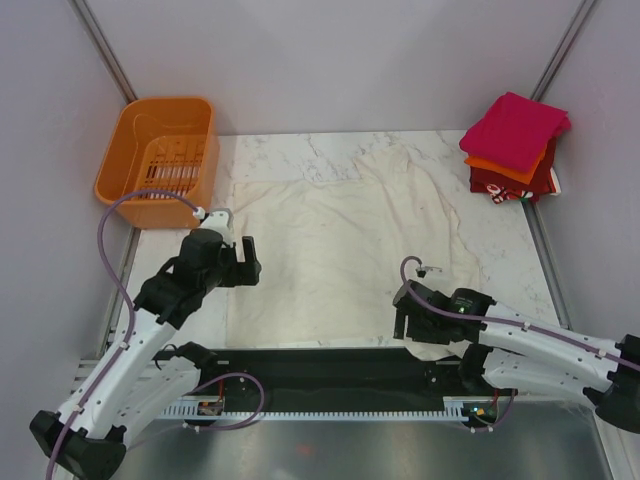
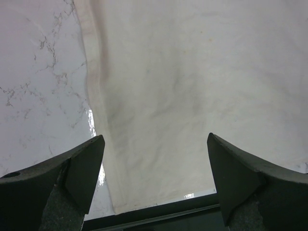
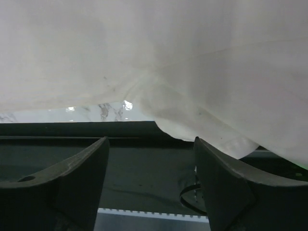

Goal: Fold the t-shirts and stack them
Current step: Flatten the tshirt out

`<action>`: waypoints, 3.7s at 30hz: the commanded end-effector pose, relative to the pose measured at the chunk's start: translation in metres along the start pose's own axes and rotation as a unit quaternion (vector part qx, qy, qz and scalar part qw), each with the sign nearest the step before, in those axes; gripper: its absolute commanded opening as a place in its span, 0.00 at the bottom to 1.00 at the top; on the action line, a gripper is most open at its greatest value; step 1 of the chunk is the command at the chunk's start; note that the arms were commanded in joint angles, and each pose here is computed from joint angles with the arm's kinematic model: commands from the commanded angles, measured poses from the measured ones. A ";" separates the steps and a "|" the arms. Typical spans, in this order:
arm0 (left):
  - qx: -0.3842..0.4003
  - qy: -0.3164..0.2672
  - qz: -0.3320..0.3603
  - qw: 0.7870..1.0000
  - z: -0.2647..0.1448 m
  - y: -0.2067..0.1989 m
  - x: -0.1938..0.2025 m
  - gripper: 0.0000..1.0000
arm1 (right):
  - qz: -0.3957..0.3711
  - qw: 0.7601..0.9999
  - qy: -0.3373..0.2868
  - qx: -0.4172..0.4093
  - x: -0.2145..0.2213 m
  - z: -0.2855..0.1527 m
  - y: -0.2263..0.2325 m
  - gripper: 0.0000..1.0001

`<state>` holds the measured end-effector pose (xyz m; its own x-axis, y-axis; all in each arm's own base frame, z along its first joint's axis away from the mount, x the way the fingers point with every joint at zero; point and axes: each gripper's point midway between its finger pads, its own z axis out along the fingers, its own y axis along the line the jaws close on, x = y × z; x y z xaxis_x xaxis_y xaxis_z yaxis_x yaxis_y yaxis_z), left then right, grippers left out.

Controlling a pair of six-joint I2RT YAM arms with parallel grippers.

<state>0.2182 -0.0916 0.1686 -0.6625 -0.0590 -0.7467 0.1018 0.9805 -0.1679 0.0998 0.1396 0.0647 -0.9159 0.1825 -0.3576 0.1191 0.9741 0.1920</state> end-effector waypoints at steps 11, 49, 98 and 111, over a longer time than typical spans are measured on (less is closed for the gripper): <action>-0.001 -0.058 -0.029 0.998 -0.019 0.002 -0.021 0.97 | -0.019 0.989 0.012 0.149 0.005 0.010 -0.033 0.66; -0.010 -0.065 -0.031 0.997 -0.020 0.005 -0.023 0.98 | -0.100 0.977 0.093 0.165 0.034 0.046 -0.029 0.00; -0.243 0.248 -0.262 0.900 0.015 0.015 0.180 0.88 | -0.121 0.992 -0.013 -0.033 -0.039 0.044 0.050 0.00; -0.270 0.226 -0.221 0.909 0.031 0.032 0.183 0.43 | -0.119 0.993 0.006 -0.015 -0.029 0.046 0.038 0.00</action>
<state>0.1132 -0.0905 0.0114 -0.8207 -0.5197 -0.2373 -0.5377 0.8430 0.0134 0.1505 0.1803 0.0390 -0.9208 -0.0632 -0.3849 -0.1207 0.9845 0.1269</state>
